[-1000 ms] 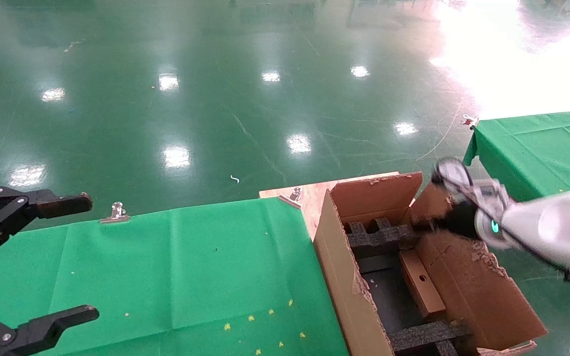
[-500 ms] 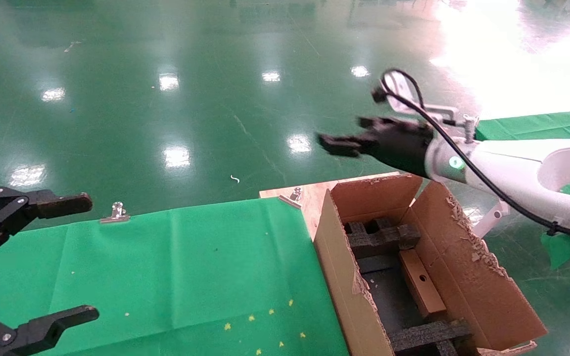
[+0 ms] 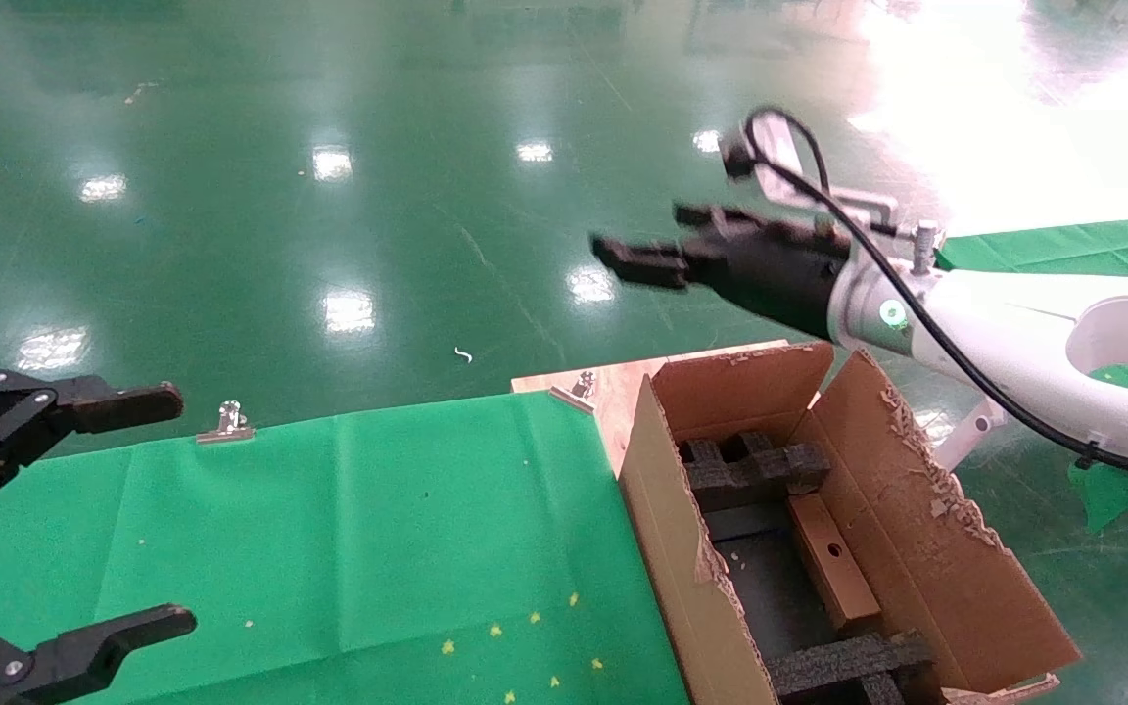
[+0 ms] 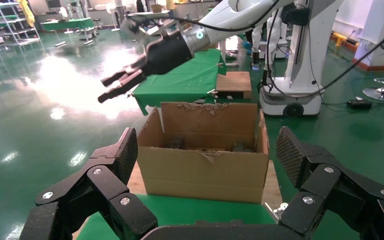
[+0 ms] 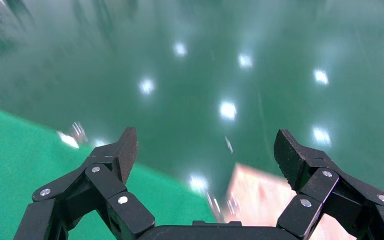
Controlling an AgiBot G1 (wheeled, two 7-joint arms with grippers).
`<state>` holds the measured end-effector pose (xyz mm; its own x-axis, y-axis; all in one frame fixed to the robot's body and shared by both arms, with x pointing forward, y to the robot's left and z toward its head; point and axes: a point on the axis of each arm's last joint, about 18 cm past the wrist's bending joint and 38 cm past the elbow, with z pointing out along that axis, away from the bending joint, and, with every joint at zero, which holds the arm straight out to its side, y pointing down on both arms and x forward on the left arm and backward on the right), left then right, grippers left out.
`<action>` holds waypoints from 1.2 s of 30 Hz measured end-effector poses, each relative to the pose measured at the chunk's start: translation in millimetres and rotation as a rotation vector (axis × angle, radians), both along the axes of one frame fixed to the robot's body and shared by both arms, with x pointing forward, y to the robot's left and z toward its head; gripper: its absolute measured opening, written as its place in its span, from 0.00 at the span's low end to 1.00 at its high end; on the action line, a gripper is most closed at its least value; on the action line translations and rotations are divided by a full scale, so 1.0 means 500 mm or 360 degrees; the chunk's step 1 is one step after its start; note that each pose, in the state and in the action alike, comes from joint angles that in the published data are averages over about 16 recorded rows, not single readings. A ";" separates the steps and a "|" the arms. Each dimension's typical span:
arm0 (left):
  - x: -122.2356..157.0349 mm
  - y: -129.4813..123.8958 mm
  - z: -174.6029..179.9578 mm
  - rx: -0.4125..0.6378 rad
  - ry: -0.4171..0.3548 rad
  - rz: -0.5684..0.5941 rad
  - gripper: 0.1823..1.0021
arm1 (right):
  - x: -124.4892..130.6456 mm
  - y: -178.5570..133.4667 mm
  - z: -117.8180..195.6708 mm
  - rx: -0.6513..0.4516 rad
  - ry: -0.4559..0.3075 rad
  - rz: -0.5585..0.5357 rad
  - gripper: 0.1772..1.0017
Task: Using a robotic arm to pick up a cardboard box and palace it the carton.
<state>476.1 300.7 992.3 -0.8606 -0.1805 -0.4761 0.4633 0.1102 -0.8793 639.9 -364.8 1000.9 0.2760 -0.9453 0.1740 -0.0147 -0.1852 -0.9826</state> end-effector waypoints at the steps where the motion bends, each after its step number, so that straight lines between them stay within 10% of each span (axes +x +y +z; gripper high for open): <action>1: 0.000 0.000 0.000 0.0000 0.0000 0.0000 1.00 | 0.002 0.000 -0.002 -0.0004 0.0010 -0.0011 1.00; 18: 0.000 0.000 0.000 0.0000 0.0000 0.0000 1.00 | 0.002 0.031 -0.060 -0.0067 0.0322 0.0064 1.00; 36: 0.000 0.000 0.000 0.0000 0.0000 0.0000 1.00 | -0.098 0.118 -0.089 -0.0150 0.0428 0.0768 1.00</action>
